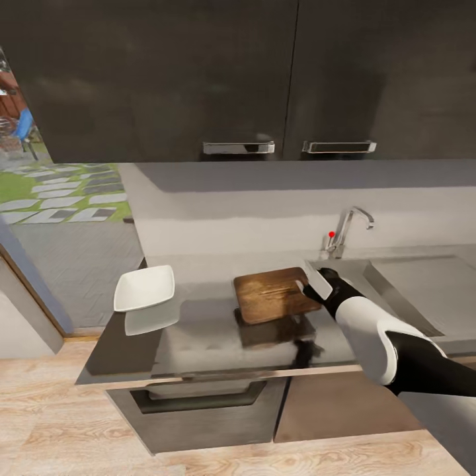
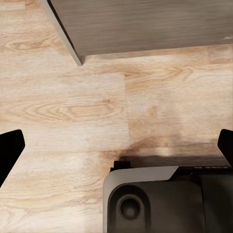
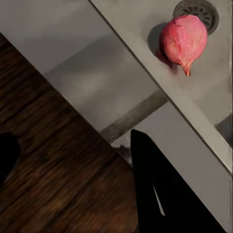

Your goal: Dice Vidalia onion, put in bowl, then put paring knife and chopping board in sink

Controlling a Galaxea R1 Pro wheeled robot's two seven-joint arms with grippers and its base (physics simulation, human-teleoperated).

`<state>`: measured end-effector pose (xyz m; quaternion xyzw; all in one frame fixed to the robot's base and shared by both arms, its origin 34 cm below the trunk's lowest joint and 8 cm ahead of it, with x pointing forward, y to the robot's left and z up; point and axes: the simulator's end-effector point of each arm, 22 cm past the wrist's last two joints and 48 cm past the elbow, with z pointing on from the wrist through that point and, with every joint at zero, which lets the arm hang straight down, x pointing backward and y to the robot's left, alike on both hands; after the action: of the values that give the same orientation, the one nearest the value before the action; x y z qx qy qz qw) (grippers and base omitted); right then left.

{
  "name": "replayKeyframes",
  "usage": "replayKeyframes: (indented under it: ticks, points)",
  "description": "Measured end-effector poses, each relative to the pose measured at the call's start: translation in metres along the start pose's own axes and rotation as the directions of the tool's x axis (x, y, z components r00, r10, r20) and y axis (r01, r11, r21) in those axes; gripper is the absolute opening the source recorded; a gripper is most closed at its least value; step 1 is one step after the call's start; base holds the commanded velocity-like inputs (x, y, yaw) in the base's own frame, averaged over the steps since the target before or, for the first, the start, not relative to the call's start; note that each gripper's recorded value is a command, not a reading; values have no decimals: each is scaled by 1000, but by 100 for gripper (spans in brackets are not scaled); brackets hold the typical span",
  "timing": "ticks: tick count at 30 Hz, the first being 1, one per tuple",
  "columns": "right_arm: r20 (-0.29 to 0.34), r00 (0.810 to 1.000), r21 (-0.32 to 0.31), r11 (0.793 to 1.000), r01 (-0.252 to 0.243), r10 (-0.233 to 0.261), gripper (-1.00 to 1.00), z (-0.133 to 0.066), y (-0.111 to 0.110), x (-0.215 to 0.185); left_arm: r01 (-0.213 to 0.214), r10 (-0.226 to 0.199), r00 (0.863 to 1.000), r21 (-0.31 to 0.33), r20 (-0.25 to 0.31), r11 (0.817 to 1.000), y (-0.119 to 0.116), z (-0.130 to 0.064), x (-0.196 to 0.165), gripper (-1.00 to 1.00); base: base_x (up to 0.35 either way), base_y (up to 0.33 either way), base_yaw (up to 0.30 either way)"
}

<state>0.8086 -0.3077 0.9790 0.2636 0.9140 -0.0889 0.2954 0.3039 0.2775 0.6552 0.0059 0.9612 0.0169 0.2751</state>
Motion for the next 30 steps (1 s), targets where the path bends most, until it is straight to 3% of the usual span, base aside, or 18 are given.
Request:
replayKeyframes:
  ticks: [1,2,3,4,9,13,30]
  points:
    - [10,1000,15,1000,-9,8,-100,3,-7,0,0,0,1000,0,0,1000,0,0,0,100,0,0,0]
    - [19,998,33,998,-52,51,-100,10,-19,0,0,0,1000,0,-1,1000,0,0,0,100,0,0,0]
    - [17,999,38,998,-50,49,-100,11,-20,2,0,0,1000,0,-1,1000,0,0,0,100,0,0,0]
    - [4,996,25,995,-92,92,-100,12,-19,5,0,0,1000,0,-1,1000,0,0,0,100,0,0,0]
    - [-37,991,49,991,-128,130,-100,19,-30,21,0,0,1000,0,0,1000,0,0,0,100,0,0,0]
    - [-17,985,70,983,-170,172,-100,23,-36,24,0,0,1000,0,0,1000,0,0,0,100,0,0,0]
    - [-11,982,108,977,-184,187,-100,24,-44,29,0,0,1000,0,0,1000,0,0,0,100,0,99,0]
